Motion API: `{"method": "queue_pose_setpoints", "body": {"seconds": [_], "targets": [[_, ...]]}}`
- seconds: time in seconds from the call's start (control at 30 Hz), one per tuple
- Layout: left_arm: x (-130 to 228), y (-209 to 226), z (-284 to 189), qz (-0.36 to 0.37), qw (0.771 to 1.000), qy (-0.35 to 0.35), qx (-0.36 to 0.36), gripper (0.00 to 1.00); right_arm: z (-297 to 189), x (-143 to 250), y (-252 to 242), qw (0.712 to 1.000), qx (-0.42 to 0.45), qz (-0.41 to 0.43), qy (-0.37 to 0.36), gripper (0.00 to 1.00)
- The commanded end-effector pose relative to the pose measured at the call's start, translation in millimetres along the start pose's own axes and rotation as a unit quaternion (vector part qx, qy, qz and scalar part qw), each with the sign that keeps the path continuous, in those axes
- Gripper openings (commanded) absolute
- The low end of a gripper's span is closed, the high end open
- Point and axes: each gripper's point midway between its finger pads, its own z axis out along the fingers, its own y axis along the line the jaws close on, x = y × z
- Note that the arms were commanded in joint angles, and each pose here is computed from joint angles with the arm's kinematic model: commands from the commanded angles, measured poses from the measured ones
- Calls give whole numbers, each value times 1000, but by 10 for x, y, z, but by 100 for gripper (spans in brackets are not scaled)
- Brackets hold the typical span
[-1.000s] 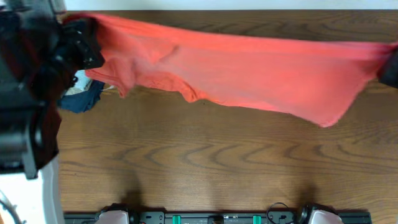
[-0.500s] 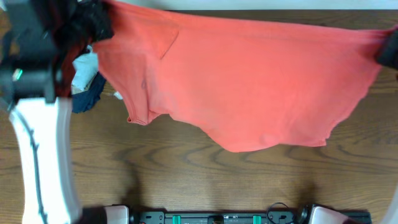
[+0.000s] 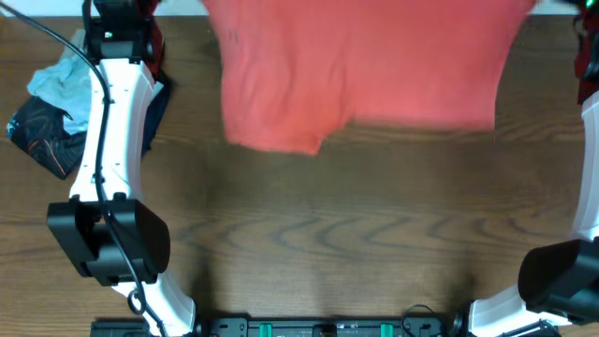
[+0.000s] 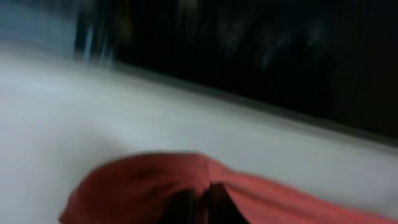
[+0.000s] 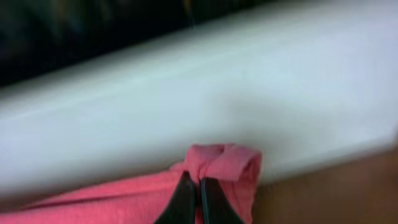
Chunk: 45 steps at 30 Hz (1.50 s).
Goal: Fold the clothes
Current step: 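Lift the T-shirt high with both grippers and shake it out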
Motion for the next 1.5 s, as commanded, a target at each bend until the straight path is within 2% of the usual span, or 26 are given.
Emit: {"method": "queue_pose_setpoints", "body": {"seconds": [0.0, 0.13, 0.23, 0.3, 0.37, 0.43, 0.53, 0.67, 0.8, 0.9, 0.97, 1.03, 1.13, 1.3, 1.47], "targets": [[-933, -157, -284, -16, 990, -140, 13, 6, -327, -746, -1, 993, 23, 17, -116, 1], [-1238, -275, -401, -6, 987, -161, 20, 6, -505, -952, -74, 989, 50, 13, -139, 1], [-1167, -264, -411, -7, 992, -127, 18, 6, -552, -767, -295, 988, 115, -4, -99, 1], [-932, -211, -391, -15, 997, -70, 14, 6, -568, -503, -490, 985, 165, -23, -44, 1], [-556, -95, -386, -37, 999, 11, -5, 6, -619, -160, -749, 973, 227, -47, 27, 1], [-87, 71, -447, -63, 992, 103, -43, 6, -678, 201, -965, 956, 270, -58, 100, 1], [629, 294, -687, -78, 962, 243, -97, 6, -756, 868, -1180, 926, 297, -63, 226, 1], [1311, 420, -1138, -91, 907, 387, -138, 7, -977, 1606, -1398, 870, 320, -63, 369, 1], [1687, 450, -1518, -120, 858, 471, -169, 6, -1218, 2104, -1469, 814, 330, -56, 475, 1], [1784, 439, -1654, -119, 841, 499, -171, 6, -1330, 2259, -1487, 790, 343, -40, 506, 1], [1778, 439, -1648, -117, 842, 498, -169, 6, -1327, 2261, -1475, 792, 342, -35, 505, 1], [1732, 442, -1585, -111, 851, 485, -165, 6, -1288, 2206, -1410, 806, 328, -25, 493, 1], [1533, 412, -1436, -93, 878, 444, -151, 6, -1228, 2041, -1284, 833, 302, -12, 463, 1], [834, 173, -1263, -46, 936, 332, -113, 6, -1186, 1388, -955, 902, 245, -2, 355, 1], [46, -216, -1373, 4, 975, 211, -72, 6, -1391, 509, -578, 959, 193, -6, 207, 1]]}}
